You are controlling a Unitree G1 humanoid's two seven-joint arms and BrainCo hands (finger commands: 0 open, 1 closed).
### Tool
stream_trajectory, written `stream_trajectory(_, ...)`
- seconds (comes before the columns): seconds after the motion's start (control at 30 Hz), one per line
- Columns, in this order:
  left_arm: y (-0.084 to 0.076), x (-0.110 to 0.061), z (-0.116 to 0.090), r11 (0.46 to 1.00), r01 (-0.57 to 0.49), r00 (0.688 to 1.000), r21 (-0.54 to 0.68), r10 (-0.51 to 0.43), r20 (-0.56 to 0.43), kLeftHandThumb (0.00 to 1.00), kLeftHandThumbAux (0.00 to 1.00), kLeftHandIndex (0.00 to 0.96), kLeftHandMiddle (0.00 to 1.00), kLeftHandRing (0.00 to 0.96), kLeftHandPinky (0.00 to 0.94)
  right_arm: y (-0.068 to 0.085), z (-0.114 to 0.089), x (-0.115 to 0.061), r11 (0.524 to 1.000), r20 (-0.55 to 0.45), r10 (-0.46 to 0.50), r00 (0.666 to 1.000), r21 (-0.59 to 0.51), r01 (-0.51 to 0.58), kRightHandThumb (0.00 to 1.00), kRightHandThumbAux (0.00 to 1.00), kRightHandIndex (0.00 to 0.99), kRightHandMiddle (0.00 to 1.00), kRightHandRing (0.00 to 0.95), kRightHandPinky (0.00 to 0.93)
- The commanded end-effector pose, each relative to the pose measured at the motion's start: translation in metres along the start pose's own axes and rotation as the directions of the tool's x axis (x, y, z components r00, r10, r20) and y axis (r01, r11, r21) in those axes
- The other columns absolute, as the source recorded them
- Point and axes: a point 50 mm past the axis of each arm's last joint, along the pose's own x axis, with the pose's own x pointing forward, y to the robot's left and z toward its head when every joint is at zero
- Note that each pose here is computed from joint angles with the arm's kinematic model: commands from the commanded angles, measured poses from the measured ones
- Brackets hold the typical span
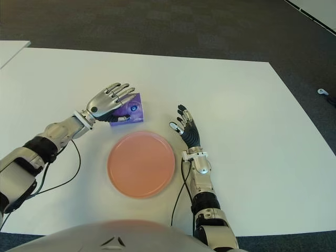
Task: Put the tissue paper into the plate.
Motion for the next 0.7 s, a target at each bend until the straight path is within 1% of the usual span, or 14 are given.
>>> stream_trajectory(0.03, -0.0049, -0.0011, 0.0036, 0.999, 0.037, 0.999, -0.026, -0.036, 0.015, 0.039, 0.232, 0.000, 0.000, 0.000, 0.000, 0.0021, -0.0312, -0.0307, 0.998, -0.176, -0.023, 0.984, 0.047, 0.031, 0.000, 0.554, 0.000, 0.000, 0.000, 0.000)
stream_trajectory(0.3, -0.0083, -0.0025, 0.0058, 0.994, 0.087, 0.996, -0.063, -0.085, 0.027, 0.030, 0.236, 0.000, 0.000, 0.000, 0.000, 0.0014, -0.0316, -0.0318, 0.998, -0.183, -0.034, 0.983, 0.048, 0.044, 0.000, 0.549, 0.000, 0.000, 0.000, 0.000)
stream_trajectory(0.7, -0.0133, -0.0038, 0.0058, 0.983, 0.163, 0.987, -0.081, -0.162, 0.023, 0.037, 0.258, 0.000, 0.000, 0.000, 0.000, 0.0001, -0.0340, -0.0317, 0.997, -0.193, -0.036, 0.981, 0.064, 0.049, 0.000, 0.552, 0.000, 0.000, 0.000, 0.000)
